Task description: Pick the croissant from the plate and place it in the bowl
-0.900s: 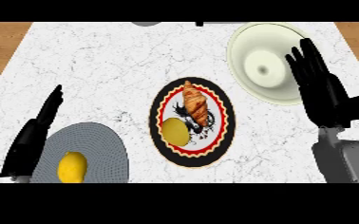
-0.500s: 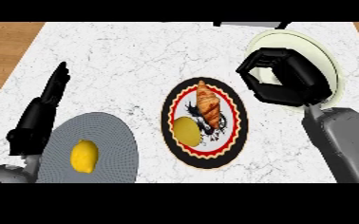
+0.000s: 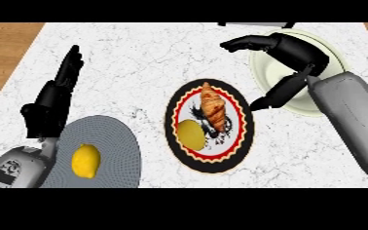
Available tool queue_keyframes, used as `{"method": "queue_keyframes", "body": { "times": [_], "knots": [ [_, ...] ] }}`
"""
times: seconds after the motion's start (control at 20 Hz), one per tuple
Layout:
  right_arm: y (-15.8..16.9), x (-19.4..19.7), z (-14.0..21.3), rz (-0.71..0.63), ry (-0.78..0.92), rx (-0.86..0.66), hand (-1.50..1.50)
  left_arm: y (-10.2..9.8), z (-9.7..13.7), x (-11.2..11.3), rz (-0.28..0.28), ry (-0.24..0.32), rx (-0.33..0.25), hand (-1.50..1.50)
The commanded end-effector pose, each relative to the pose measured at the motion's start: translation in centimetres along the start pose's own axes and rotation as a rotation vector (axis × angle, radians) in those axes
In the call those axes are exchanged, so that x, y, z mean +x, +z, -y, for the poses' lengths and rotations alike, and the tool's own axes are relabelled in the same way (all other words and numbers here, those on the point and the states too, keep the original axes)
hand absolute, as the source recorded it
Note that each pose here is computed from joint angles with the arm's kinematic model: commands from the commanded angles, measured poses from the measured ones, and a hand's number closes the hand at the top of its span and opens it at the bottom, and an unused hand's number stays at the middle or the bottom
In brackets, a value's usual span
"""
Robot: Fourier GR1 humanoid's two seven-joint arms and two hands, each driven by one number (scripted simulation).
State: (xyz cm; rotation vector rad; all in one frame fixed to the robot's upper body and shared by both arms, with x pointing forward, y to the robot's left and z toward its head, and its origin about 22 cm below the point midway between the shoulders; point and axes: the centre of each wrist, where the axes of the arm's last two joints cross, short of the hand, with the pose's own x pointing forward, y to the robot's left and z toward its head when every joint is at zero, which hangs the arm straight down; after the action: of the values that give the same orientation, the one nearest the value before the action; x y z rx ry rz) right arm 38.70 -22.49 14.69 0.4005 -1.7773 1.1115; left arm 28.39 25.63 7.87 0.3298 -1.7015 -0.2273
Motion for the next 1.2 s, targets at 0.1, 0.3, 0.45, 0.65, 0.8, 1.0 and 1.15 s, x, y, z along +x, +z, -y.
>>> {"method": "queue_keyframes", "body": {
  "times": [0.1,0.3,0.45,0.65,0.8,1.0,1.15],
  "knots": [
    [-3.2,2.1,1.5,-0.064,0.251,0.289,-1.50,-1.2,1.0,0.0,-0.026,-0.008,0.034,0.00],
    [-8.0,5.5,1.3,-0.135,0.454,0.387,-1.50,-1.4,0.4,0.0,-0.031,-0.003,0.015,0.00],
    [-10.2,4.7,-1.3,-0.207,0.556,0.507,-1.50,-0.8,0.0,-0.2,-0.037,-0.023,0.010,0.00],
    [-12.0,3.2,-4.3,-0.214,0.585,0.638,-1.50,-0.5,0.1,-0.7,-0.059,-0.020,0.044,0.00],
    [-14.4,3.4,-5.6,-0.257,0.588,0.715,-1.50,-1.5,1.9,-0.1,-0.054,-0.005,0.043,0.00],
    [-14.8,2.7,-7.3,-0.275,0.622,0.807,-1.50,-0.2,0.9,-1.1,-0.067,-0.009,0.036,0.00],
    [-14.6,1.5,-9.3,-0.287,0.660,0.832,-1.50,-0.6,-0.3,-0.3,-0.054,-0.020,0.059,0.00]
  ]
}}
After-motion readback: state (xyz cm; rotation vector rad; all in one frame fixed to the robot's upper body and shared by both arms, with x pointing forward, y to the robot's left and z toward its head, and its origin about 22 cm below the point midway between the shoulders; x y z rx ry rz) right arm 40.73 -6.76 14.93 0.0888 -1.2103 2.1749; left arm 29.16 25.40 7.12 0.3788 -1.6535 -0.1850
